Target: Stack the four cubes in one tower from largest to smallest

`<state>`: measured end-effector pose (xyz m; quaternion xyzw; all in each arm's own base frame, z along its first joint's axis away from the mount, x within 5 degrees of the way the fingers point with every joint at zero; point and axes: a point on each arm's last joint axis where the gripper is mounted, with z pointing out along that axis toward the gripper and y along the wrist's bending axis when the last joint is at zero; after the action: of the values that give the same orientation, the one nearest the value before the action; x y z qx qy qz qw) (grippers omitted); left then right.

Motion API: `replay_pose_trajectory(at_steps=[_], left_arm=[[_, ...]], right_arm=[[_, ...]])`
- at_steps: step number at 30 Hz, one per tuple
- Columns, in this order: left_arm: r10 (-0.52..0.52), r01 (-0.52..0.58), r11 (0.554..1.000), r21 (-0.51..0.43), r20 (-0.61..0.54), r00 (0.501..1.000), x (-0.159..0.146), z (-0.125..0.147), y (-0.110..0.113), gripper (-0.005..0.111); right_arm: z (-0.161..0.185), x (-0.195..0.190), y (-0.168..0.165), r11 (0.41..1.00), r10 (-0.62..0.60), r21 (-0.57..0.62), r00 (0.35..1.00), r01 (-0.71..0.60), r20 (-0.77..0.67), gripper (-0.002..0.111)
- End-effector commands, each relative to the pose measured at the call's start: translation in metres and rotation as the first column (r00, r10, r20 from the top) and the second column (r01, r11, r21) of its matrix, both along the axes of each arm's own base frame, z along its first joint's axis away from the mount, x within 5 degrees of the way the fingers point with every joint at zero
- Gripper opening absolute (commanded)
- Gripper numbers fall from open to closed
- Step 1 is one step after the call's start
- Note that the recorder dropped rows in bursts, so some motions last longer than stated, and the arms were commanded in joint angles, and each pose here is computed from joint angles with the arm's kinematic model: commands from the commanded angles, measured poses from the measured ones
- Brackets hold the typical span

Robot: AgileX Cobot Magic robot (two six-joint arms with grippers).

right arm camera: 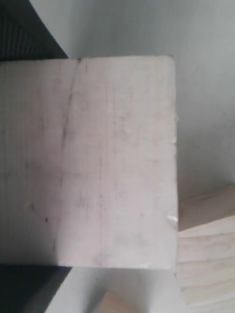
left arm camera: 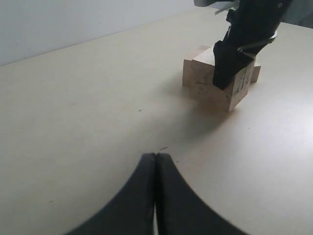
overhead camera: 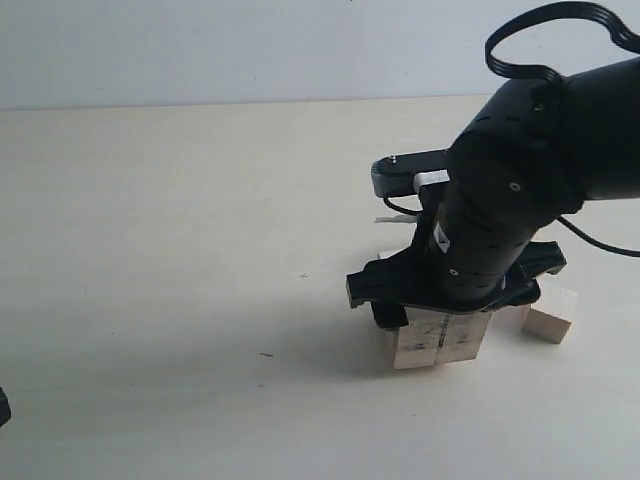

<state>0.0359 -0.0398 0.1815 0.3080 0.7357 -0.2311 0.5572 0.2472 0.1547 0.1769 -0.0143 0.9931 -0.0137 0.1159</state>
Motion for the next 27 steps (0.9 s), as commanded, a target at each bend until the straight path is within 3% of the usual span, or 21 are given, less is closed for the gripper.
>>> replay_pose_trajectory(at_steps=[1,17,27], left_arm=[[0.002,-0.002,1.000,-0.004,0.009,1.000,0.000,0.000,0.000,0.000],[0.002,-0.002,1.000,-0.004,0.009,1.000,0.000,0.000,0.000,0.000],[0.002,-0.002,1.000,-0.004,0.009,1.000,0.000,0.000,0.000,0.000]], right_arm=[[0.003,-0.005,-0.002,0.999,-0.002,0.039,1.000,0.001,0.031,0.064],[-0.010,-0.019,0.001,0.999,0.038,0.023,0.999,-0.038,-0.003,0.064],[-0.012,-0.019,0.003,0.998,-0.010,0.064,1.000,0.008,0.020,0.064]])
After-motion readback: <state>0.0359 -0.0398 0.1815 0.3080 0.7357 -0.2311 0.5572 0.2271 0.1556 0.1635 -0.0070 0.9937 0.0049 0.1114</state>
